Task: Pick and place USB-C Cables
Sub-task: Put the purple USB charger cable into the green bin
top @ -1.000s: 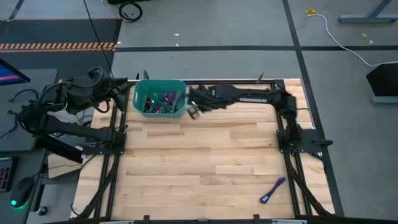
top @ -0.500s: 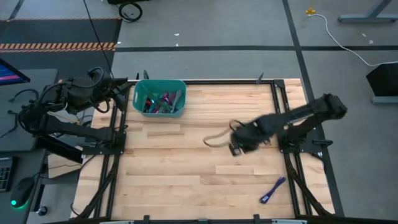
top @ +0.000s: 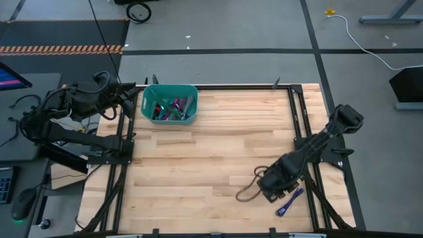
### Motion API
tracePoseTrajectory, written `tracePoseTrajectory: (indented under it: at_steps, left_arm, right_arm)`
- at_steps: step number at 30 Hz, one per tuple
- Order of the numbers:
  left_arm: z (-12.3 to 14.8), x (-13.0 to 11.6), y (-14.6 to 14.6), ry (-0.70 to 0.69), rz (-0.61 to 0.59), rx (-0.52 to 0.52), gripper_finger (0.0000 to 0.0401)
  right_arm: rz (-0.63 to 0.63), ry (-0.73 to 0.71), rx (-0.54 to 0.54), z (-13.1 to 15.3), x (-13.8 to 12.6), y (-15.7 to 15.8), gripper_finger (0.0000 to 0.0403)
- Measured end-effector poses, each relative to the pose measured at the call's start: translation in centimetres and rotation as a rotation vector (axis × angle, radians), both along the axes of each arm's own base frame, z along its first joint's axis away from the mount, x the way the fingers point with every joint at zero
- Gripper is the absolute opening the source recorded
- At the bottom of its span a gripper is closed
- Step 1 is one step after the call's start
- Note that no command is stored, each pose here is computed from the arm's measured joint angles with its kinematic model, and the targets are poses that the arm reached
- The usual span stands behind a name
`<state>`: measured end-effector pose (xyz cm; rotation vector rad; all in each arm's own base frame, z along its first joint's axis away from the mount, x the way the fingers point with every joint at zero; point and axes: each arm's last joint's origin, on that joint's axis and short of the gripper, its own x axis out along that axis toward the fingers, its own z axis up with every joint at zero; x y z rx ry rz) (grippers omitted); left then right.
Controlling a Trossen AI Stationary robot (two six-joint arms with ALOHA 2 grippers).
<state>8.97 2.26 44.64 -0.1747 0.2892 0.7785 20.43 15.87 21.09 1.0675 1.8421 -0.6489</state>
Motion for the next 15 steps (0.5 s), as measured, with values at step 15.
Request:
tracePoseTrajectory:
  at_steps: [15]
  left_arm:
    - [0.0,0.0,0.0,-0.017,0.008,-0.018,0.0133]
  right_arm:
    - [0.713,-0.088,0.082,-6.0,-1.4,5.2,0.0205]
